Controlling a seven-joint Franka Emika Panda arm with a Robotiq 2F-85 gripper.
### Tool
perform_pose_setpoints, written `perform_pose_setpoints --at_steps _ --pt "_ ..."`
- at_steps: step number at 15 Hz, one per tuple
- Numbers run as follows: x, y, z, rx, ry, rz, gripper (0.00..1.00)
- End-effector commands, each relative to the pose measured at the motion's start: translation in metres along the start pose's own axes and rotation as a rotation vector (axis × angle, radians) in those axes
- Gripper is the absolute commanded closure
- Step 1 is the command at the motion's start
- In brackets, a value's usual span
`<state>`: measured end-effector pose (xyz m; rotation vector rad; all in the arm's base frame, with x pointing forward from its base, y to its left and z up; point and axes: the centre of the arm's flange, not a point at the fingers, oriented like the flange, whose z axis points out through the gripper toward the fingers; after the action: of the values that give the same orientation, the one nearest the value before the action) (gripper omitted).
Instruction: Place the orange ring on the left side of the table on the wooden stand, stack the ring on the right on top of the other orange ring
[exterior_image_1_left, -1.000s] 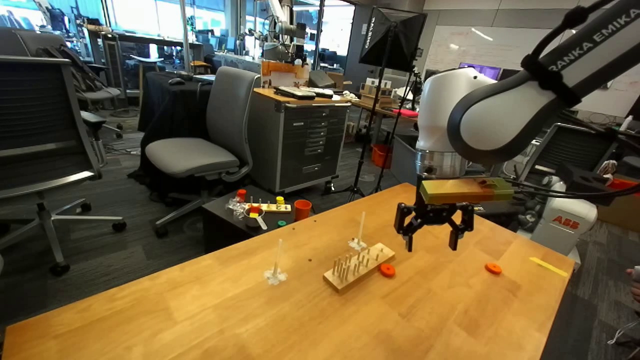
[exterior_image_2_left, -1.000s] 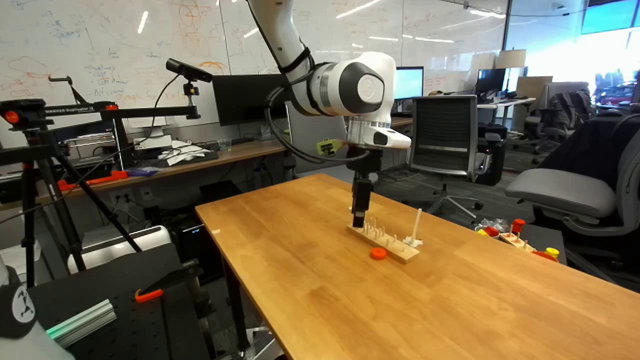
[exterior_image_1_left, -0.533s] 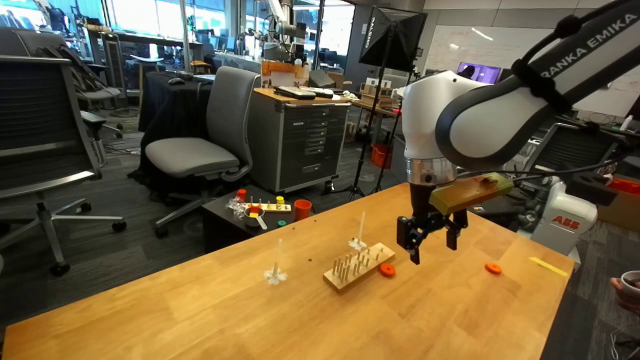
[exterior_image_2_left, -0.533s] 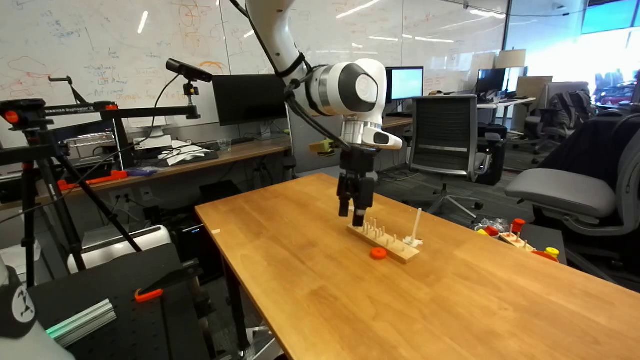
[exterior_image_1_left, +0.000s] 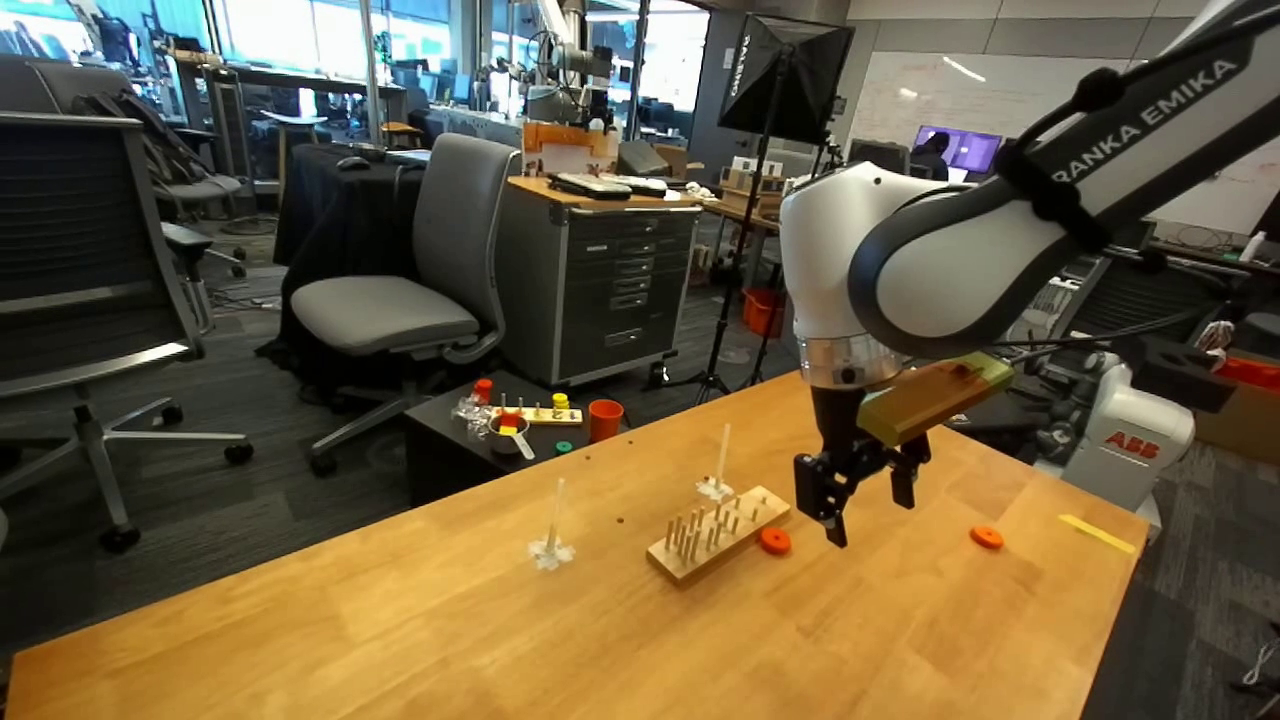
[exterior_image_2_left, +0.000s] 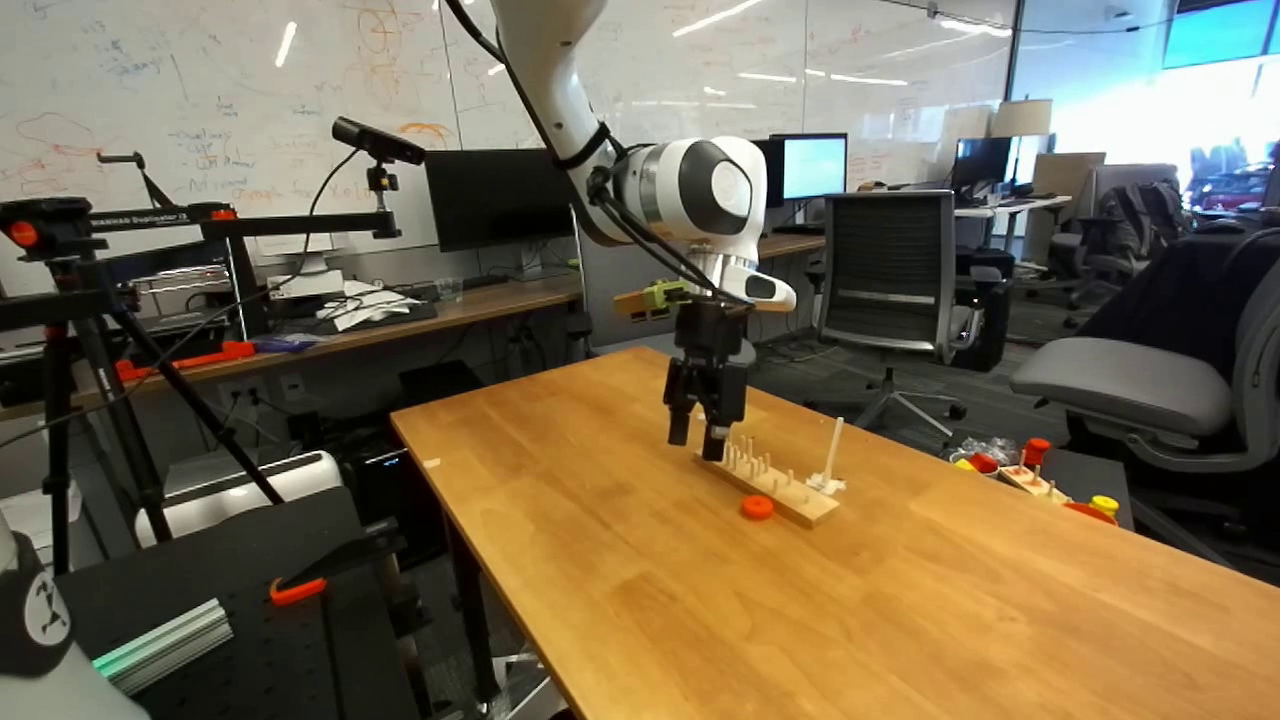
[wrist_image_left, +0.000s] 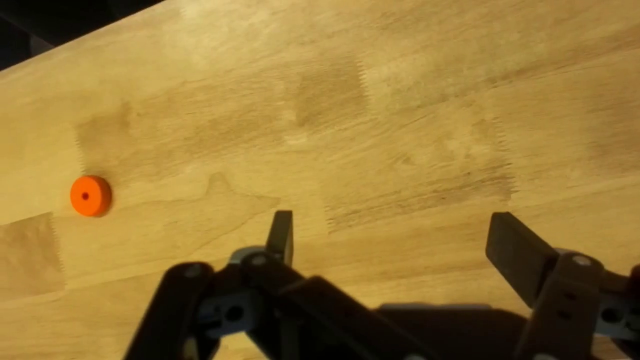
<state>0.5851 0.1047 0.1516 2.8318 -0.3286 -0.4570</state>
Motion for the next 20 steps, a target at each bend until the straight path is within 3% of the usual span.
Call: perform_pose_setpoints --at_steps 1,8,20 --pt "0.006 0.0 0.002 0.012 0.026 0.031 0.0" --pt "0.038 0.01 0.013 0.125 0.066 0.144 0.0" --pt "0.086 -0.006 0.053 0.038 0.15 0.109 0.0"
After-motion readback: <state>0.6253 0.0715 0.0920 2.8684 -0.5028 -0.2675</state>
